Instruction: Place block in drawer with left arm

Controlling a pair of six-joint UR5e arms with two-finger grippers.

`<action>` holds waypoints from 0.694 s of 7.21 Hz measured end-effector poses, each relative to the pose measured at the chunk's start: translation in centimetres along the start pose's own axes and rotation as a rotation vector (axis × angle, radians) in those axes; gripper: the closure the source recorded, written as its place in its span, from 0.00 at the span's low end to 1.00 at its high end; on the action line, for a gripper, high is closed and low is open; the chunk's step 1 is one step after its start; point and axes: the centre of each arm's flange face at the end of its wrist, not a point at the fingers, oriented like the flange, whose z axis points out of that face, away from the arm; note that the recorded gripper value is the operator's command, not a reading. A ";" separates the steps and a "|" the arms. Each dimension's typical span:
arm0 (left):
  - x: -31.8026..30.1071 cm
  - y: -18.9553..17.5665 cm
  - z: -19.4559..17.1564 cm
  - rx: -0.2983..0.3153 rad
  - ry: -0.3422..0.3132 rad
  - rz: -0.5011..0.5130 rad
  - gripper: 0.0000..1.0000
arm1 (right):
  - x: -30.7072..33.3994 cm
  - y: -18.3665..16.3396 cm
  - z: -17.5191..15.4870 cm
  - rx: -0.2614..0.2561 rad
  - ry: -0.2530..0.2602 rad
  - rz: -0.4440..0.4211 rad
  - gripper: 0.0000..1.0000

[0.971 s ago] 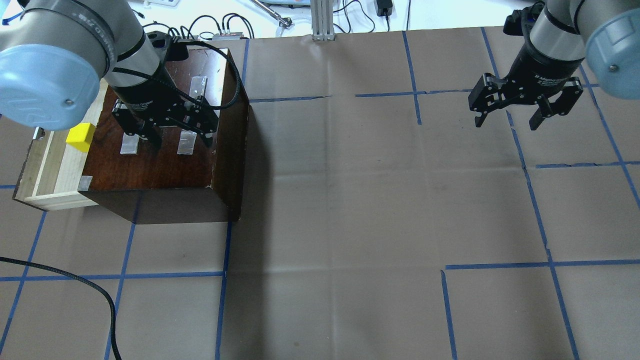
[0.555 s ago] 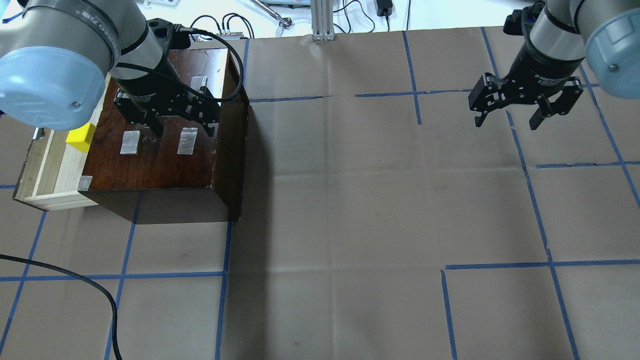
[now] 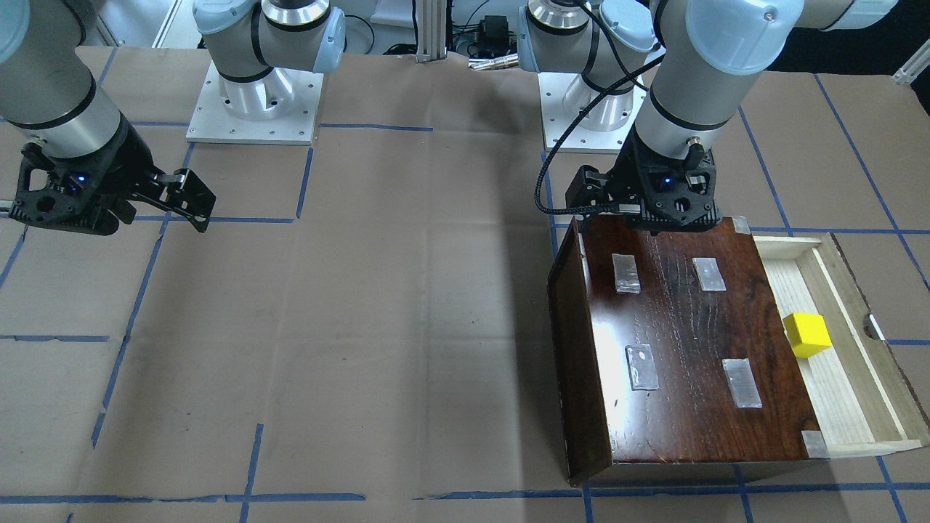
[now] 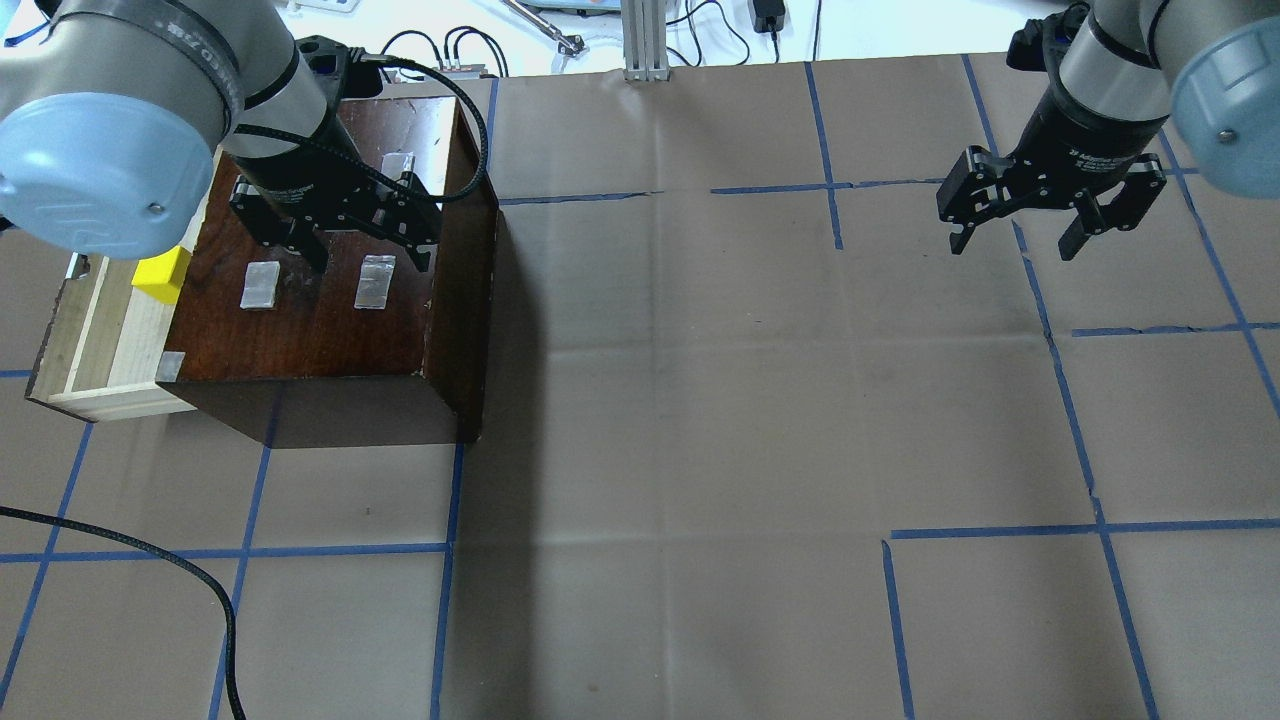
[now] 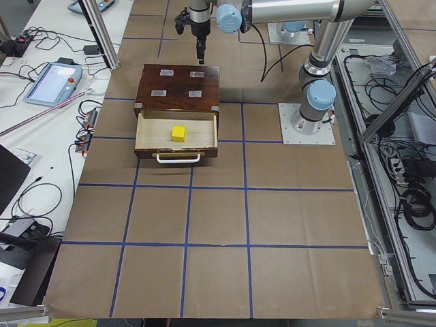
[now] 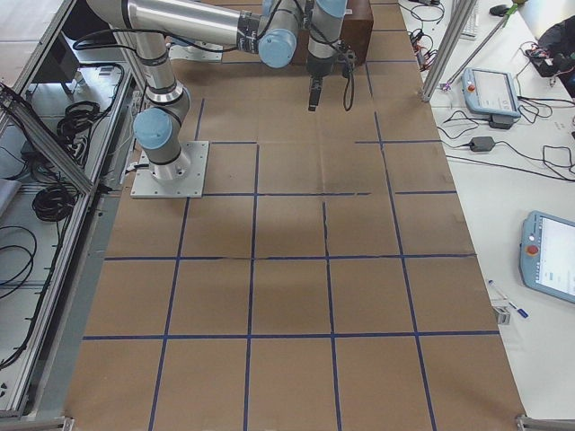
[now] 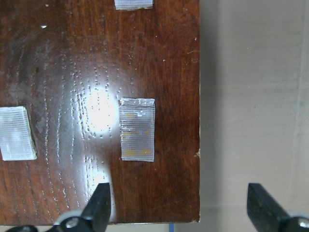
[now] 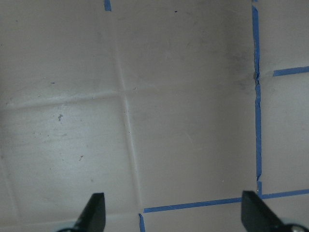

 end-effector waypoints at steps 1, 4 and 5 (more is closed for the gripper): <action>0.0 0.0 0.1 -0.001 0.000 -0.001 0.01 | 0.0 0.0 0.0 0.000 0.000 0.000 0.00; 0.0 -0.1 -0.2 0.003 0.004 0.000 0.01 | 0.0 0.0 0.0 0.000 0.000 0.000 0.00; 0.1 -0.1 -0.2 0.003 0.005 0.000 0.01 | 0.0 0.0 0.0 0.000 0.000 0.000 0.00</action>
